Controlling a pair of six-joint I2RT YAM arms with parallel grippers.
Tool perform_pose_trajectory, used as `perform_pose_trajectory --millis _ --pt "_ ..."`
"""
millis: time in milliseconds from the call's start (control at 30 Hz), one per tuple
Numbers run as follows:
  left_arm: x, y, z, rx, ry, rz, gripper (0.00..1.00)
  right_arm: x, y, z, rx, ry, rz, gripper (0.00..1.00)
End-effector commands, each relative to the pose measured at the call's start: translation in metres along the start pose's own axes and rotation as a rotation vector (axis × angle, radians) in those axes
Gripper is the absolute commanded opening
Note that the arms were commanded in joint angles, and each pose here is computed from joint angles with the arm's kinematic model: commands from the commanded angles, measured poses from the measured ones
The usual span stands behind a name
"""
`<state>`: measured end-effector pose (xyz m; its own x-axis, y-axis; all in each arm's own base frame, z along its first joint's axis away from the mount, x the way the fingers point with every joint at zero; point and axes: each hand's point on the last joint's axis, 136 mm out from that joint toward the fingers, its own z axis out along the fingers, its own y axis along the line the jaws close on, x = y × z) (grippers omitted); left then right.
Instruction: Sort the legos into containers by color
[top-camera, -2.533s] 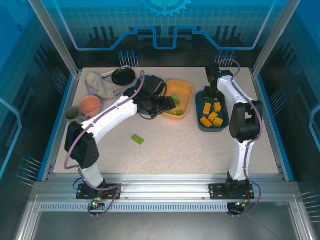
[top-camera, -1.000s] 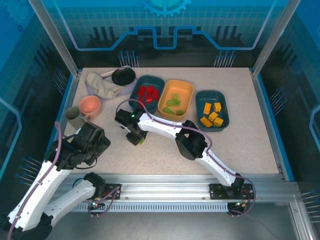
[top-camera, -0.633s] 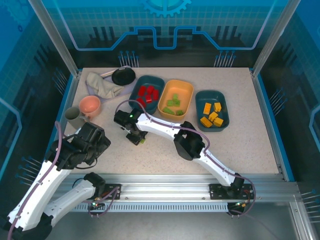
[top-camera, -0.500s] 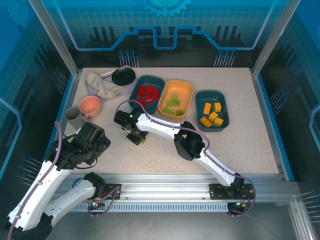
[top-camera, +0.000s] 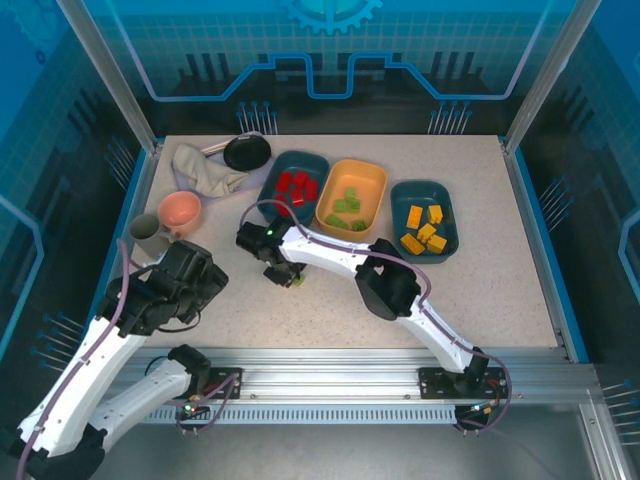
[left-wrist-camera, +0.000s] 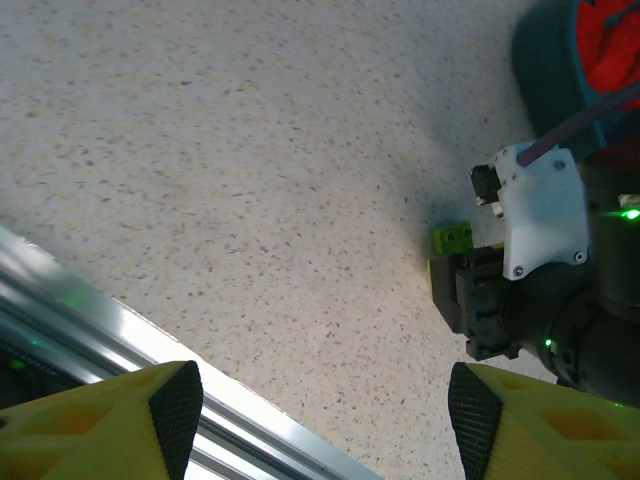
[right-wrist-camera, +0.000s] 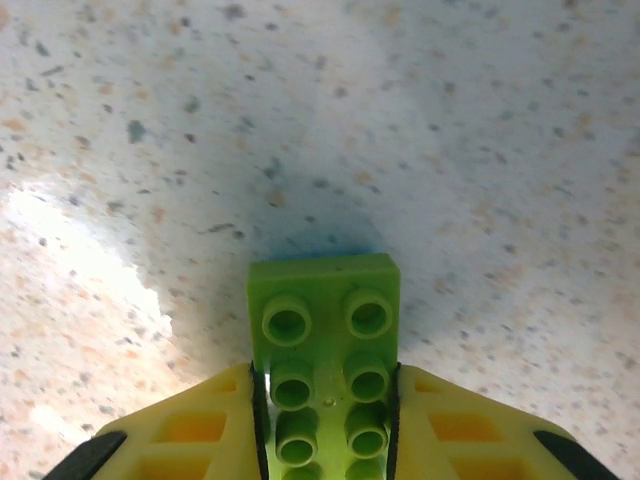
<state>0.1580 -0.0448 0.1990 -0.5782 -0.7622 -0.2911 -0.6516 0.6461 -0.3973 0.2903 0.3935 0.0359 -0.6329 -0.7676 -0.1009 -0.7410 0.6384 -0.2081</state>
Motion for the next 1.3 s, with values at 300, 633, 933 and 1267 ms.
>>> perform_pose_trajectory --millis 300,633,933,1267 --pt "0.018 -0.128 0.041 0.255 0.158 0.189 0.69 -0.004 -0.189 -0.084 0.036 -0.216 0.475 0.28" --pt "0.017 -0.239 0.08 0.366 0.206 0.306 0.69 -0.006 -0.316 -0.02 0.15 -0.197 0.76 0.28" --pt "0.016 -0.276 0.101 0.371 0.226 0.344 0.68 -0.006 -0.344 0.028 0.175 -0.16 0.811 0.36" --pt "0.009 -0.274 0.094 0.358 0.205 0.354 0.69 -0.016 -0.345 -0.009 0.128 -0.238 0.818 0.63"
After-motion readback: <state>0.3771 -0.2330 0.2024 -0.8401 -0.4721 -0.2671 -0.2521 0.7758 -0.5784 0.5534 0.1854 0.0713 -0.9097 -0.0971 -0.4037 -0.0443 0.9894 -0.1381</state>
